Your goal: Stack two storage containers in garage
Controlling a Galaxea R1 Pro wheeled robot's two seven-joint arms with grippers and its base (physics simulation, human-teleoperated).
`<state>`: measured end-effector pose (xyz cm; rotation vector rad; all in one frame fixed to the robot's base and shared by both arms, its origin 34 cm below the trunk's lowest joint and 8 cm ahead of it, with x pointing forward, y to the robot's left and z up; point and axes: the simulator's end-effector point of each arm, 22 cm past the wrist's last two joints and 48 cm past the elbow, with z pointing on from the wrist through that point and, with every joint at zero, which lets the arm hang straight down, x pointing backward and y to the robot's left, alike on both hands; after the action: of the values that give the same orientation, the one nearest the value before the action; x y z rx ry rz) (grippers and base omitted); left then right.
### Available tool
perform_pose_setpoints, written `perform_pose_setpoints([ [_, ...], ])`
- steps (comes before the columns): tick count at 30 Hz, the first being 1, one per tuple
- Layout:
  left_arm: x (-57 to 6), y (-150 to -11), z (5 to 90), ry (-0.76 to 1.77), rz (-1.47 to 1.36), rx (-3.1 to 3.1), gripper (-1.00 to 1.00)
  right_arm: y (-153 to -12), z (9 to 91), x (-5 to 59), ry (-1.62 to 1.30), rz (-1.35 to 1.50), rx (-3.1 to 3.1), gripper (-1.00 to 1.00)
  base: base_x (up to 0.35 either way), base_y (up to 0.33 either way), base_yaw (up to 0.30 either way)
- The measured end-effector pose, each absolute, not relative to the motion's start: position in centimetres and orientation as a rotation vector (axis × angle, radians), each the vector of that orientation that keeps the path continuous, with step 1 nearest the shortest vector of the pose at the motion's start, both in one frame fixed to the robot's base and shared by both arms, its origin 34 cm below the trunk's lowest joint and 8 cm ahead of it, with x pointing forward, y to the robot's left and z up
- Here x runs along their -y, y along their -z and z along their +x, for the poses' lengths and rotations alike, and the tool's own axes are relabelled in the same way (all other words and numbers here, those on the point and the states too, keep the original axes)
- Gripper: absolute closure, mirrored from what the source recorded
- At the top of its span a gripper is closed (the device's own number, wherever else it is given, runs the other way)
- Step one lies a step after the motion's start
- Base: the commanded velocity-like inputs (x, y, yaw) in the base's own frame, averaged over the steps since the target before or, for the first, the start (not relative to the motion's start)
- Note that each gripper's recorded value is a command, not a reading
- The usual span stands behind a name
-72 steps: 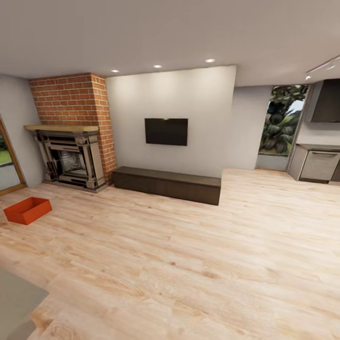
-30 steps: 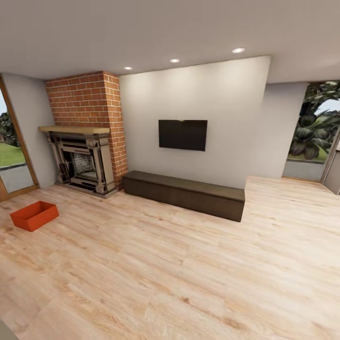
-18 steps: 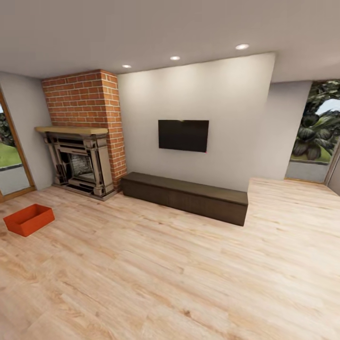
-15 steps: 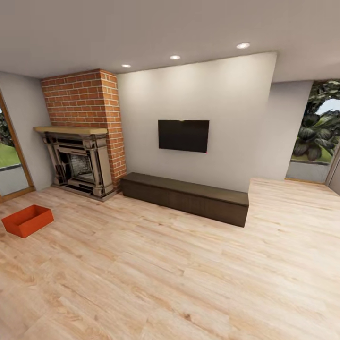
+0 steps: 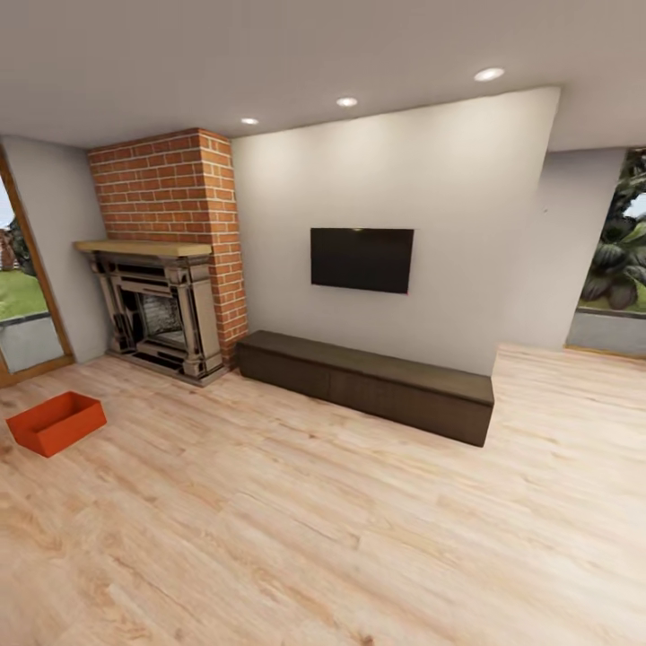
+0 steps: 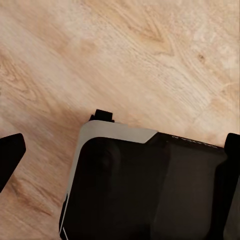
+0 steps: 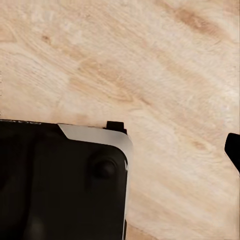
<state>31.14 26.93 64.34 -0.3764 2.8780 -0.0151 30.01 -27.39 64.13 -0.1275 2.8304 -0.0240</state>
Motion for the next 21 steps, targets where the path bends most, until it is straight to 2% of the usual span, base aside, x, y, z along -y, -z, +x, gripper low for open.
perform_pose_setpoints([
  [21,-26.92,-64.34,31.14,0.015,-0.376,-2.878,-1.0,-64.13,30.01,27.29,0.022,-0.128,-2.83,-1.0,0.323,0.0,0.271],
])
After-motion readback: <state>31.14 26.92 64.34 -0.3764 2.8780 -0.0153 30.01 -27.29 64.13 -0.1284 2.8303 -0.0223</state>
